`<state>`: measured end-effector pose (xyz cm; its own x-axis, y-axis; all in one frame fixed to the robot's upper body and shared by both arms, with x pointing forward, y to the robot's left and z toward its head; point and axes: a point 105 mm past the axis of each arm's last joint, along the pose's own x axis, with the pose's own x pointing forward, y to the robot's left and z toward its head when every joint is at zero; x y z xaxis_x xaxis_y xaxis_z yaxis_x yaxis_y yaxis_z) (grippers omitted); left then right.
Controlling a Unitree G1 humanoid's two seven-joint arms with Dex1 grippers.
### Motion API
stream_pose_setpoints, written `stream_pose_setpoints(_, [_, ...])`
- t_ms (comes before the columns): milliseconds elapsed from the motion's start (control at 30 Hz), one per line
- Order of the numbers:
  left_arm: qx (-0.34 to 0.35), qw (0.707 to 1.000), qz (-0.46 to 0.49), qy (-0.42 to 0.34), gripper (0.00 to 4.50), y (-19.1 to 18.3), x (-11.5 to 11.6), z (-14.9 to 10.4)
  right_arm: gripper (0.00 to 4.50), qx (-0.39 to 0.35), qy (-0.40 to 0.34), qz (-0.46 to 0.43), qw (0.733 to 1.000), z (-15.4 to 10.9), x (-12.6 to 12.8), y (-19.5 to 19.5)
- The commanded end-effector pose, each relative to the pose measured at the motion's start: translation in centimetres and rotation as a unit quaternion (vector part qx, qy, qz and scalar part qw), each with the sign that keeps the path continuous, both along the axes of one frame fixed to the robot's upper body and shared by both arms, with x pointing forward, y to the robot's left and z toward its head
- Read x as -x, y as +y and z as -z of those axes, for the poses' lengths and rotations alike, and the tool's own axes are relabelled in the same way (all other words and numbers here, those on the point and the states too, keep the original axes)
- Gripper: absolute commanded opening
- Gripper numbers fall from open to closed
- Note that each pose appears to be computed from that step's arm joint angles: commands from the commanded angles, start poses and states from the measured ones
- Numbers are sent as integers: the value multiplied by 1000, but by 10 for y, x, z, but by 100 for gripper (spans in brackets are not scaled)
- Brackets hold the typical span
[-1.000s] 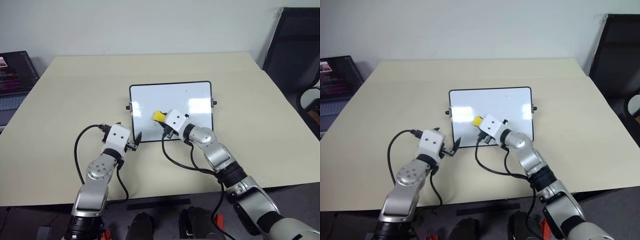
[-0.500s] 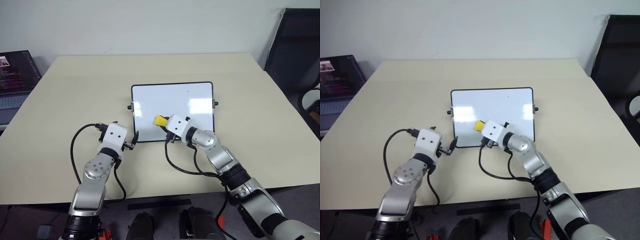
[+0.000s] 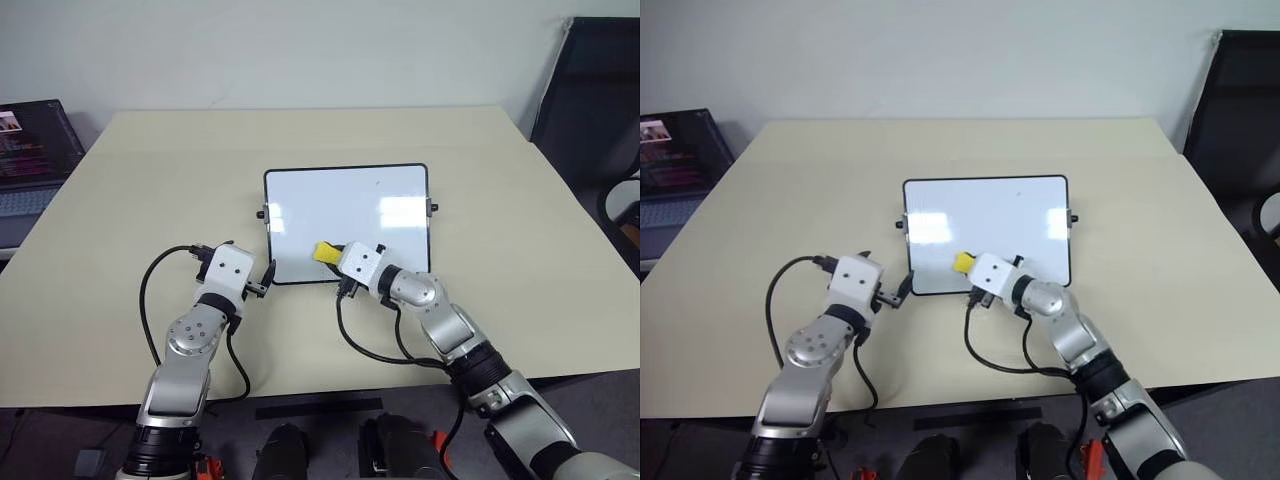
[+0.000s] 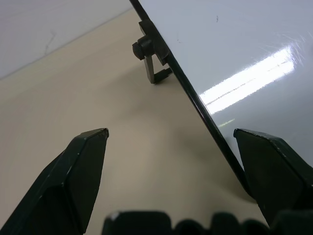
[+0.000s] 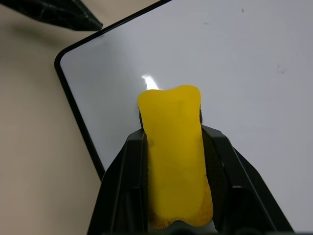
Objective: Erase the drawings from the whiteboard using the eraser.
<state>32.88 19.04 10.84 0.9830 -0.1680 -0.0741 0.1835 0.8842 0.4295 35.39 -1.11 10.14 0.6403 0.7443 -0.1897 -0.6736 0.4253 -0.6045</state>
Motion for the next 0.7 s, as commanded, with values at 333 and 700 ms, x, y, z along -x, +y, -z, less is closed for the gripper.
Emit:
stream_pose_setpoints(333, [3, 1000, 11, -18, 450, -5, 2, -10, 117, -58, -3, 52, 997, -21, -13, -28])
stream_pose_setpoints(700, [60, 994, 94, -16, 450, -41, 12, -13, 117, -93, -21, 83, 992, -56, 9, -72])
